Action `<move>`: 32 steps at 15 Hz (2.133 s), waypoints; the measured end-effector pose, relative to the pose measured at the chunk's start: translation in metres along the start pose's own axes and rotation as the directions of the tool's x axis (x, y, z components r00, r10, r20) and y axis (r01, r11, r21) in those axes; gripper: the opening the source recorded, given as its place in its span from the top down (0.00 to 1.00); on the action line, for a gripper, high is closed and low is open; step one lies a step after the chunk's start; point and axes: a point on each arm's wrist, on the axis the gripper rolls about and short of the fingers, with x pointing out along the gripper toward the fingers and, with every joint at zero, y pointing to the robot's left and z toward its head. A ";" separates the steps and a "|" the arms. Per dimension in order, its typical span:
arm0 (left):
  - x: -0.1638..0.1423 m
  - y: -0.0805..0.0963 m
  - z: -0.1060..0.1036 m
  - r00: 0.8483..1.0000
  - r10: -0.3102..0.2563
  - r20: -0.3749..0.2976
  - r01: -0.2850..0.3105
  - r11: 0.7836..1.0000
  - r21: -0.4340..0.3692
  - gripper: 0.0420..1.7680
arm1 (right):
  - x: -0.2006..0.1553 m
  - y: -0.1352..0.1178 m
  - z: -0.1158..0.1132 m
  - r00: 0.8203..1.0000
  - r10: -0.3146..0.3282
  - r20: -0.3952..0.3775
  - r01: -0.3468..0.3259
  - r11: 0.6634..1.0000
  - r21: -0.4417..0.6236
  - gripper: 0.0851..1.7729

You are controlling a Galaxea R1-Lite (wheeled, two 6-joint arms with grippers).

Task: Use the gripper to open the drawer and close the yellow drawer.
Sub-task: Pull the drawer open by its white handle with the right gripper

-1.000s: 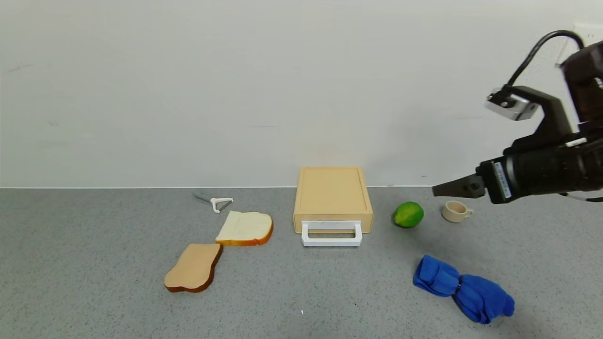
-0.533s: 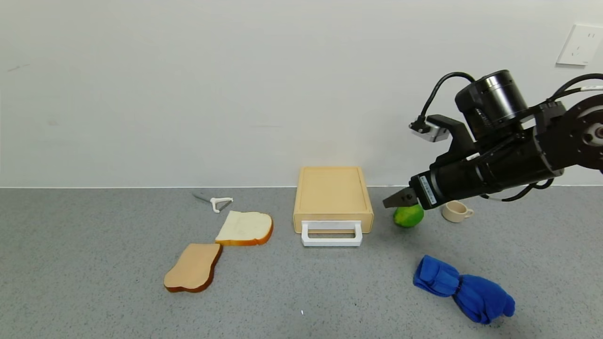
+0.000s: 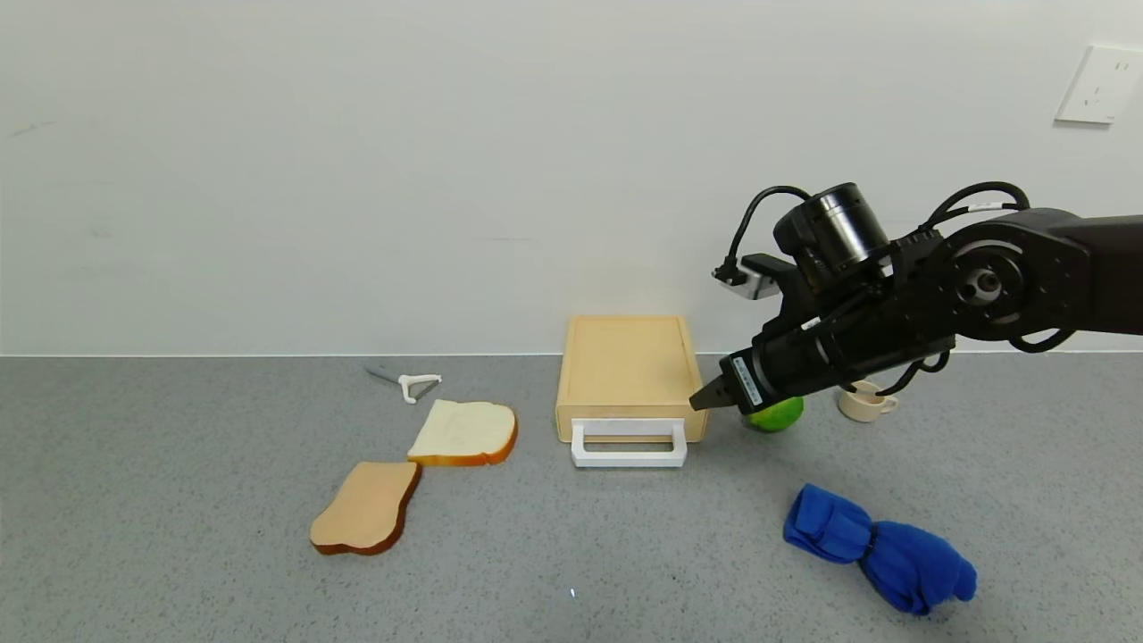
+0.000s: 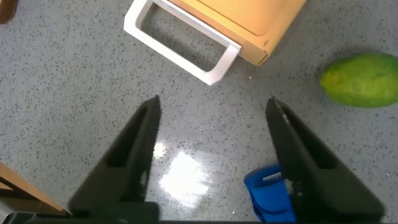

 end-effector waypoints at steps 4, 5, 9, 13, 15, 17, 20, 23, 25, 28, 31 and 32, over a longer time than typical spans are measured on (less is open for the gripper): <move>0.000 0.000 0.000 1.000 0.000 0.000 0.000 1.000 0.000 0.03 | 0.010 0.002 0.001 1.000 0.012 -0.009 -0.012 1.000 -0.006 0.60; 0.000 0.000 0.000 1.000 0.000 0.000 0.000 1.000 0.000 0.03 | 0.011 0.002 0.001 1.000 0.016 -0.010 -0.016 1.000 -0.007 0.86; 0.000 0.000 0.000 1.000 0.000 0.000 0.000 1.000 0.000 0.03 | 0.012 0.003 0.002 0.996 0.089 -0.008 -0.089 0.996 -0.027 0.98; 0.000 0.000 0.000 1.000 0.000 0.000 0.000 1.000 0.000 0.03 | 0.014 0.001 0.002 0.985 0.169 -0.011 -0.169 0.977 -0.129 0.98; 0.000 0.000 0.000 1.000 0.000 0.000 0.000 1.000 0.000 0.03 | 0.018 0.000 0.003 0.979 0.204 -0.014 -0.203 0.967 -0.156 0.98; 0.000 0.000 0.000 1.000 0.000 0.000 0.000 1.000 0.000 0.03 | 0.024 -0.001 0.004 0.976 0.216 -0.019 -0.216 0.959 -0.183 0.98; 0.000 0.000 0.000 1.000 0.000 0.000 0.000 1.000 0.000 0.03 | 0.037 -0.002 0.009 0.975 0.220 -0.017 -0.218 0.953 -0.210 0.98; 0.000 0.000 0.000 1.000 0.000 0.000 0.000 1.000 0.000 0.03 | 0.057 0.006 0.010 0.971 0.234 -0.039 -0.237 0.946 -0.221 0.98; 0.000 0.000 0.000 1.000 0.000 0.000 0.000 1.000 0.000 0.03 | 0.073 0.012 0.008 0.969 0.239 -0.057 -0.246 0.943 -0.222 0.98; 0.000 0.000 0.000 1.000 0.000 0.000 0.000 1.000 0.000 0.03 | 0.095 0.020 0.009 0.968 0.240 -0.069 -0.249 0.948 -0.198 0.98; 0.000 0.000 0.000 1.000 0.000 0.000 0.000 1.000 0.000 0.03 | 0.119 0.025 0.010 0.980 0.193 -0.049 -0.198 0.966 -0.164 0.98; 0.000 0.000 0.000 1.000 0.000 0.000 0.000 1.000 0.000 0.03 | 0.127 0.027 0.009 0.981 0.188 -0.041 -0.192 0.968 -0.161 0.98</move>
